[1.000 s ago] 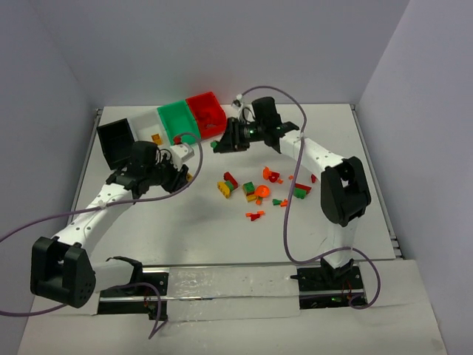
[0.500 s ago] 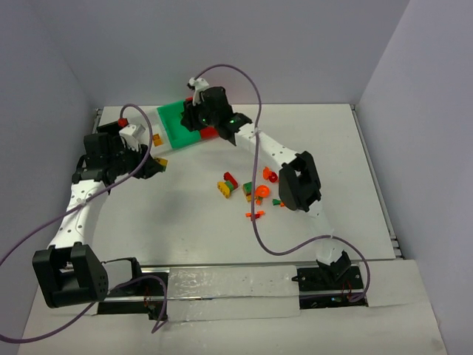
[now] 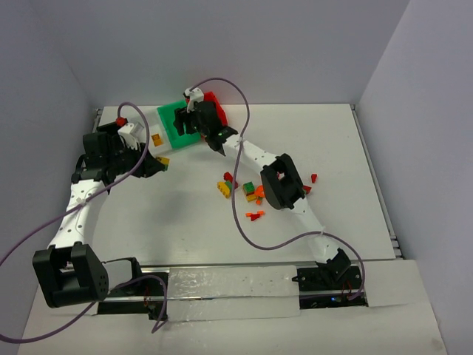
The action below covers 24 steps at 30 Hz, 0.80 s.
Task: Sort the legos into containers by color
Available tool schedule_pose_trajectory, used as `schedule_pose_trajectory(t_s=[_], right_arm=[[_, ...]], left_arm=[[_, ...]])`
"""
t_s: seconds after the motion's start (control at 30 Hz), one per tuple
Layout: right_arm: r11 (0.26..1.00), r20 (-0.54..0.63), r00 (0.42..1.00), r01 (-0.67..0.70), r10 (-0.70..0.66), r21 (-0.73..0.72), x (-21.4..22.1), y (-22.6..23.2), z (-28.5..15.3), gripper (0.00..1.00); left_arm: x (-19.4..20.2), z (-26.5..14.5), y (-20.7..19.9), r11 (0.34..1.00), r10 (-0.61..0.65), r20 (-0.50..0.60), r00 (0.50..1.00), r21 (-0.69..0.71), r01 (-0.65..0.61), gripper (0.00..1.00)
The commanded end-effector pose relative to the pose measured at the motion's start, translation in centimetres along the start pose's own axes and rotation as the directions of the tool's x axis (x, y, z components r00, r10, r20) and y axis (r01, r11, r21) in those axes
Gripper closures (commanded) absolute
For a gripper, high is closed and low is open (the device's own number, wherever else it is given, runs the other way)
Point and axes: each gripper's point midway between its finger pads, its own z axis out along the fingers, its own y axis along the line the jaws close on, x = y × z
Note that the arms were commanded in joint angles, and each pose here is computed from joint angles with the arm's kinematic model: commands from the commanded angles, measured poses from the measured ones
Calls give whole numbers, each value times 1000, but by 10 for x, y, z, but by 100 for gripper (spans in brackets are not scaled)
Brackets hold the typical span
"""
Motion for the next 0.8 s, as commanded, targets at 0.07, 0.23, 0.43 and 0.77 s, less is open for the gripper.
schedule_pose_trajectory(t_s=[0.07,0.23,0.43,0.77], right_arm=[[999,181,983,-12,19,-43,-54,14,4,16],[990,147,987,-41,60,-133,-72,28,-14,13],[867,-64,988,-154,141,-473,-96,48,-92,13],[679,-259,940,-341,223,-650,-79,77,-210,15]], left_arm=[[-31,-8,-5,998,55,88,995,6,-56,100],[-30,-7,0,997,72,83,994,-12,-72,100],[-14,-5,-14,981,152,29,988,116,-154,100],[-27,-12,-46,956,-59,129,990,293,19,100]])
